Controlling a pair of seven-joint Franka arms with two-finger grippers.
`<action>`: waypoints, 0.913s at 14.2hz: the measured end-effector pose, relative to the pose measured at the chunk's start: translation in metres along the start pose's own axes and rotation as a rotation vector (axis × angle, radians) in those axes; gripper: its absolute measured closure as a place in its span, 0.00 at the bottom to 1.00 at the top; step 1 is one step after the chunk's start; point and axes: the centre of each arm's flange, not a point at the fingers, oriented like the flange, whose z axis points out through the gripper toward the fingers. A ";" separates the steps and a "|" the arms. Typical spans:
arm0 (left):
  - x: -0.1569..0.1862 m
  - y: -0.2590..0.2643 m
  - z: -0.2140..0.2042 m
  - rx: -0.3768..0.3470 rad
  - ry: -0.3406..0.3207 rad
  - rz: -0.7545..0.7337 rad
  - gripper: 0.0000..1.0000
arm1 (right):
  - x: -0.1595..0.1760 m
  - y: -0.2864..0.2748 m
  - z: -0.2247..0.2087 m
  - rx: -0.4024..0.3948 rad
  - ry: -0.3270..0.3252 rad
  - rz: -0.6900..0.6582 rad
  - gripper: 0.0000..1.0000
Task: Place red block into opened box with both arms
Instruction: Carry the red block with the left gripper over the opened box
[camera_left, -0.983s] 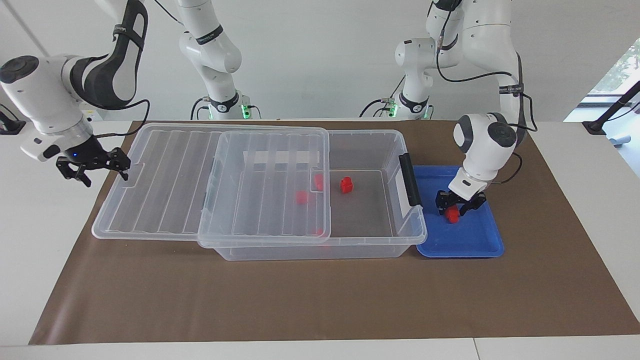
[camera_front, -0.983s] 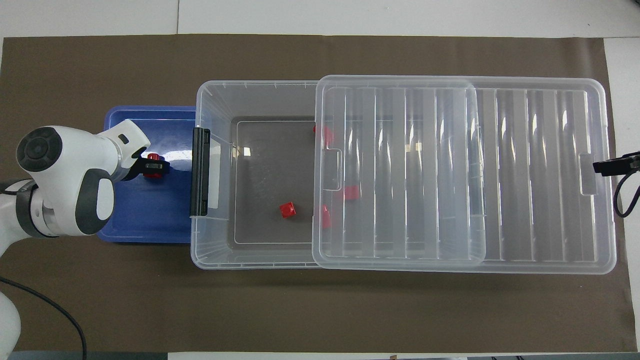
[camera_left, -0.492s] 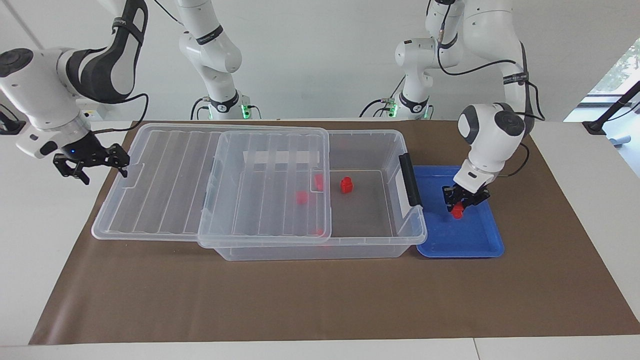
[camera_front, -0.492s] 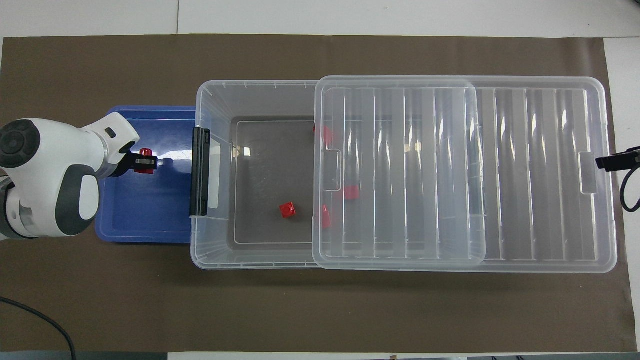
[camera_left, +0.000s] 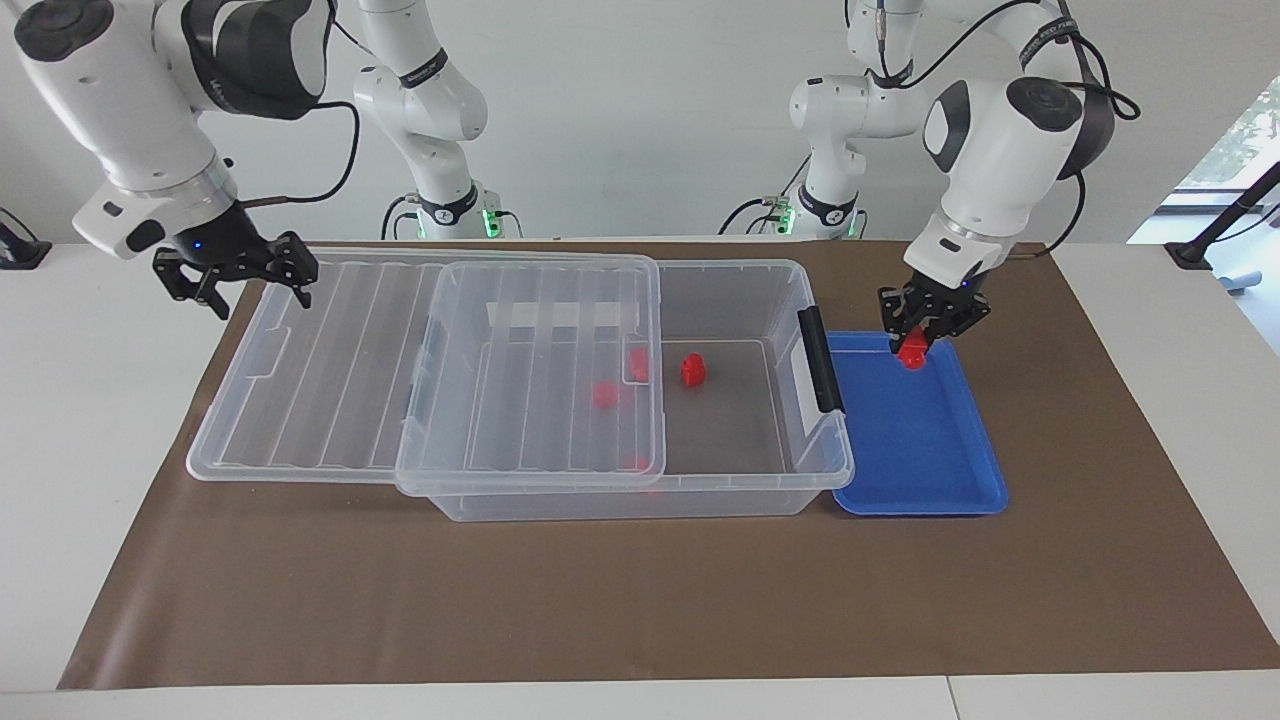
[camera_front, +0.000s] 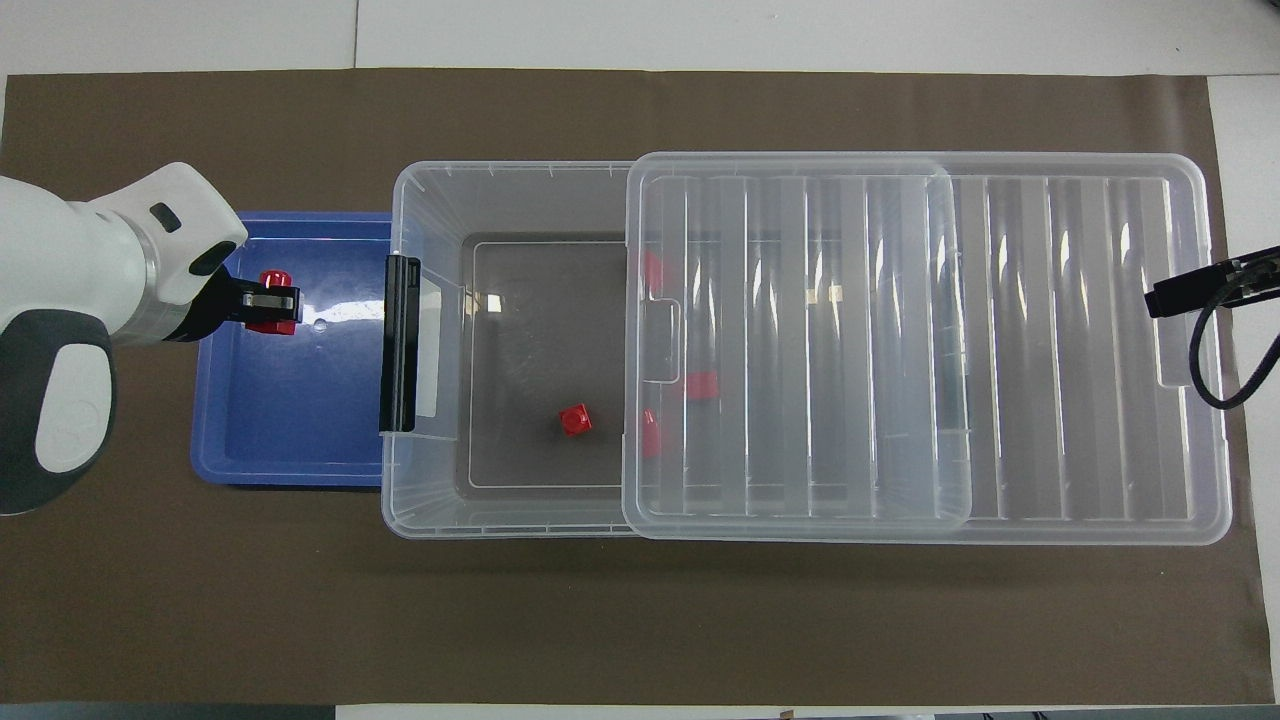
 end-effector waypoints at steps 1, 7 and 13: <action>-0.001 0.025 -0.002 -0.007 0.008 -0.026 0.66 | -0.004 -0.015 -0.010 -0.003 -0.006 0.022 0.00; -0.005 0.150 0.071 0.009 0.023 -0.097 0.66 | -0.015 -0.065 -0.035 0.003 -0.003 0.107 0.00; 0.007 0.167 0.156 0.039 0.023 -0.106 0.66 | -0.014 -0.080 -0.035 0.051 -0.006 0.154 0.00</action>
